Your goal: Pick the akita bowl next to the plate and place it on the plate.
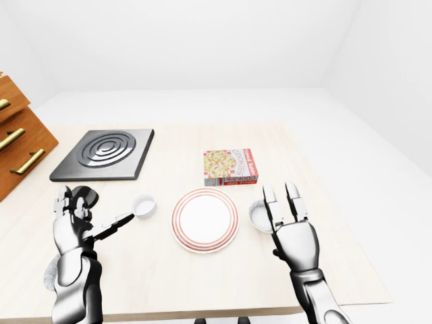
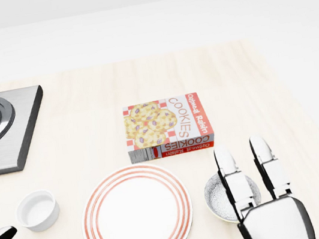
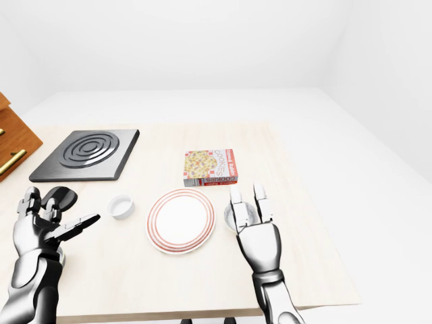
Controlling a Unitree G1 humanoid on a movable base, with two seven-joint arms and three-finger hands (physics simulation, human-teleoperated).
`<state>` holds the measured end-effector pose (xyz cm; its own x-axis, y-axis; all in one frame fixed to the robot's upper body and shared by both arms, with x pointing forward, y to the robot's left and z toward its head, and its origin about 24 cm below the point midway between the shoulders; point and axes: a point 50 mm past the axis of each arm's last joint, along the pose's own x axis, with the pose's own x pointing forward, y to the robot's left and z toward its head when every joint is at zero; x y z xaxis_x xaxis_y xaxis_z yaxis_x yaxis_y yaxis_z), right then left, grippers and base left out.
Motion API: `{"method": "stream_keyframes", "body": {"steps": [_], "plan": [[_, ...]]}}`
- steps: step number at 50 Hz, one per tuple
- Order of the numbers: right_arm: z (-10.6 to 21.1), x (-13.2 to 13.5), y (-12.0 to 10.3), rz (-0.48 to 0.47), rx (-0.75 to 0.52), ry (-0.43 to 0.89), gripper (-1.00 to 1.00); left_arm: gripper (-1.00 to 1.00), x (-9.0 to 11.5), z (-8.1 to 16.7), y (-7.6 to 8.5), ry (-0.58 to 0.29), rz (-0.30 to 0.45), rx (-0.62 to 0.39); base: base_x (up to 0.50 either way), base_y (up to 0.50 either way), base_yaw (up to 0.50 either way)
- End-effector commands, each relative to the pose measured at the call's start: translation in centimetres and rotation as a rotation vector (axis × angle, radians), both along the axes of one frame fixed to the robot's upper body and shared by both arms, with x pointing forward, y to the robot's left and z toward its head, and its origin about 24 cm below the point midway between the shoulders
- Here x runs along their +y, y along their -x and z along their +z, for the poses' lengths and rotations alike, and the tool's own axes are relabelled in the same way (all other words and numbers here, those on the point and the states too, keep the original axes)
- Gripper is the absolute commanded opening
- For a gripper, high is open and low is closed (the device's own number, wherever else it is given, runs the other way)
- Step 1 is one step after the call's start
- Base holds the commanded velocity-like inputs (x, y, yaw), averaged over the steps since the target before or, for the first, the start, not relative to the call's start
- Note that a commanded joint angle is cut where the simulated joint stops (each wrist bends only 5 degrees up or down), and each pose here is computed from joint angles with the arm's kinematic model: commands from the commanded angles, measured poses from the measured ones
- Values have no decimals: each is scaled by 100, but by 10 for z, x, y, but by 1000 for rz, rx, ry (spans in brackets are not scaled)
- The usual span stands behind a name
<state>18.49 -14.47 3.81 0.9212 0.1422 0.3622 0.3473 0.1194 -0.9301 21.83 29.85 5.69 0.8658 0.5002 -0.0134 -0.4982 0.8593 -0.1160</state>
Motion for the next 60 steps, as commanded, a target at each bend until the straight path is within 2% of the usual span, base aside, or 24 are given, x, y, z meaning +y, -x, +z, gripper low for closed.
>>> {"method": "stream_keyframes", "body": {"steps": [1, 23, 32, 48, 60], "plan": [[0, 13, -10, 61, -11, 10, 100, 100, 0, 2, 0, -3, 0, -7, 0, 0, 0], [-17, 19, -17, 78, 59, 1, 100, 100, -1, 3, 0, -4, -1, -12, 0, 0, 0], [-22, 17, -25, 73, 76, 12, 100, 100, 0, -3, 0, 7, -3, 9, 0, 0, 0], [-20, 13, -39, 53, 65, 19, 100, 100, -1, 2, 0, -2, -3, -8, 0, 0, 0], [-32, 12, -44, 52, 114, 41, 100, 100, -1, 2, 0, 0, -3, -8, 0, 0, 0]]}}
